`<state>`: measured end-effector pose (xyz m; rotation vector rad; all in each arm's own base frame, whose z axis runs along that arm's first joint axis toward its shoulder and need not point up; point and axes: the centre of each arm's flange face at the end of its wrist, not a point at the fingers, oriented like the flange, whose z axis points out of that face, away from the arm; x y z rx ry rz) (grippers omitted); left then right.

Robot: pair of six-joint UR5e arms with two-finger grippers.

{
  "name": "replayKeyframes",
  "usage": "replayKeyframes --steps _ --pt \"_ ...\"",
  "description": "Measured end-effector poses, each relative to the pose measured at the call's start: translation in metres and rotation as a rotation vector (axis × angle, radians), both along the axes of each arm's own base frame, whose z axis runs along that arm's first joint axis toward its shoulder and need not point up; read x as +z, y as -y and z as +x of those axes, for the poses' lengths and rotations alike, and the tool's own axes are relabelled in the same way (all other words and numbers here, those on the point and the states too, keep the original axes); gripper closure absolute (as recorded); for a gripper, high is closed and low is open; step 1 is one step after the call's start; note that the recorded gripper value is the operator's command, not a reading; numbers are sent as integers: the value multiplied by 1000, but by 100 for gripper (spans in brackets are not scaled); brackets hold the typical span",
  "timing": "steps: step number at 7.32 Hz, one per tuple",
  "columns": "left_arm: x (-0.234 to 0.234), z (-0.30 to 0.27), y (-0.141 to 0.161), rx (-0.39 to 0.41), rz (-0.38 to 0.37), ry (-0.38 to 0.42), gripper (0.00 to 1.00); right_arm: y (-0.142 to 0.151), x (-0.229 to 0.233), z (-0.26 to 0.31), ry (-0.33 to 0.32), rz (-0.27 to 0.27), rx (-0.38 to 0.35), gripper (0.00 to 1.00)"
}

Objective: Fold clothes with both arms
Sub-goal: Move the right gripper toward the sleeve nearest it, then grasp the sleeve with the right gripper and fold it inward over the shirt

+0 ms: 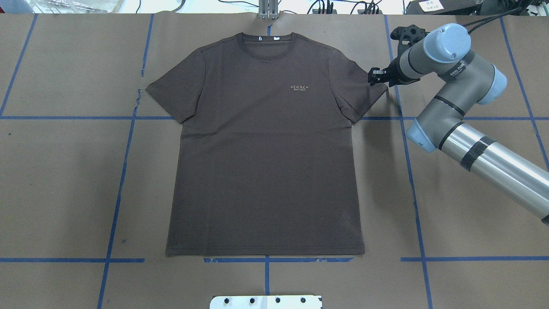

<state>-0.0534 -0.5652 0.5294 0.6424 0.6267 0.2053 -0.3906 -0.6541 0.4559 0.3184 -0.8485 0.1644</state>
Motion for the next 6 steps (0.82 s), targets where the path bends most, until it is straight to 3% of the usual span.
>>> replayKeyframes --steps 6 --pt "1 0 0 1 -1 2 0 -2 8 -4 -13 -8 -1 38"
